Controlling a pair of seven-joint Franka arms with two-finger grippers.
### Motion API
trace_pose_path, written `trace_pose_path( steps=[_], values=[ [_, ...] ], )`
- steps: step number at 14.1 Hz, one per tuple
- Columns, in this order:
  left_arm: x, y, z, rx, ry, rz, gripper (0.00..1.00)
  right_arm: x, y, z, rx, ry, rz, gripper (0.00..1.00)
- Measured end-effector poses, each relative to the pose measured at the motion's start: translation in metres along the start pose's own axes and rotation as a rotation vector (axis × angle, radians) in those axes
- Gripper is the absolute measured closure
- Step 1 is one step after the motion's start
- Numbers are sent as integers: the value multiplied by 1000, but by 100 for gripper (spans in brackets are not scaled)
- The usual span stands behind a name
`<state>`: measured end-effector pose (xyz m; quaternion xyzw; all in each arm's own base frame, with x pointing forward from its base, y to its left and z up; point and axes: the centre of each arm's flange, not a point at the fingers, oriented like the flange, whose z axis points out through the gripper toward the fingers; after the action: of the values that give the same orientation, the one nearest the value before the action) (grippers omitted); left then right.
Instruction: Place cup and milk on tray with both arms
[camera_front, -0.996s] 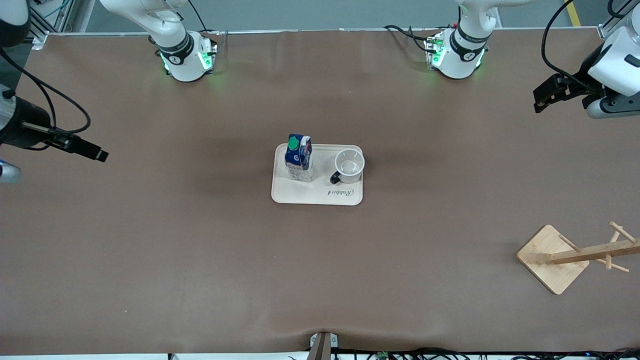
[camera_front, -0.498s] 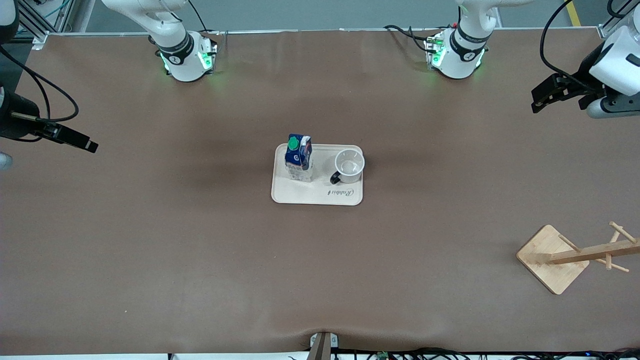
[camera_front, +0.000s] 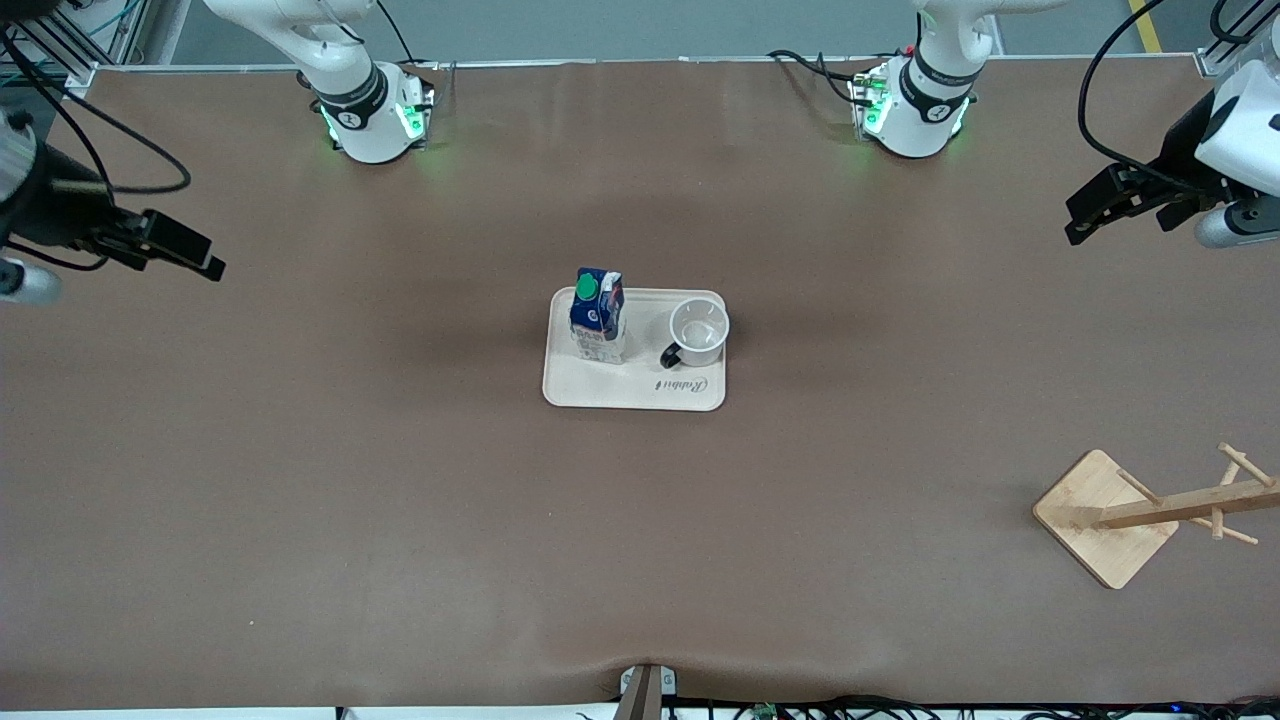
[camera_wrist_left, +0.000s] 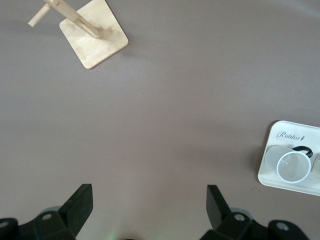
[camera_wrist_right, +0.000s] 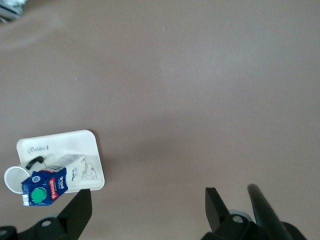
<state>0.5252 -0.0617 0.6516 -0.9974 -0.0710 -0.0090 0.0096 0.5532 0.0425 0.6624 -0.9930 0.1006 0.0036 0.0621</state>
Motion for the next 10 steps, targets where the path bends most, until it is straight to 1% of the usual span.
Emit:
trace_pose_path(
  steps=[1, 2, 4, 5, 7, 10],
  values=[
    [1, 0, 1, -1, 3, 0, 0, 1, 10, -8, -5, 12, 18, 0],
    [3, 1, 2, -2, 4, 1, 0, 4, 25, -10, -15, 9, 42, 0],
    [5, 3, 5, -2, 1, 4, 0, 8, 51, -4, -62, -18, 66, 0],
    [5, 3, 6, -2, 1, 5, 0, 10, 60, 1, -75, -29, 44, 0],
    [5, 3, 6, -2, 1, 18, 0, 12, 76, 6, -80, -48, -36, 0],
    [6, 3, 6, -2, 1, 61, 0, 7, 77, 9, -100, -95, -102, 0]
  ],
)
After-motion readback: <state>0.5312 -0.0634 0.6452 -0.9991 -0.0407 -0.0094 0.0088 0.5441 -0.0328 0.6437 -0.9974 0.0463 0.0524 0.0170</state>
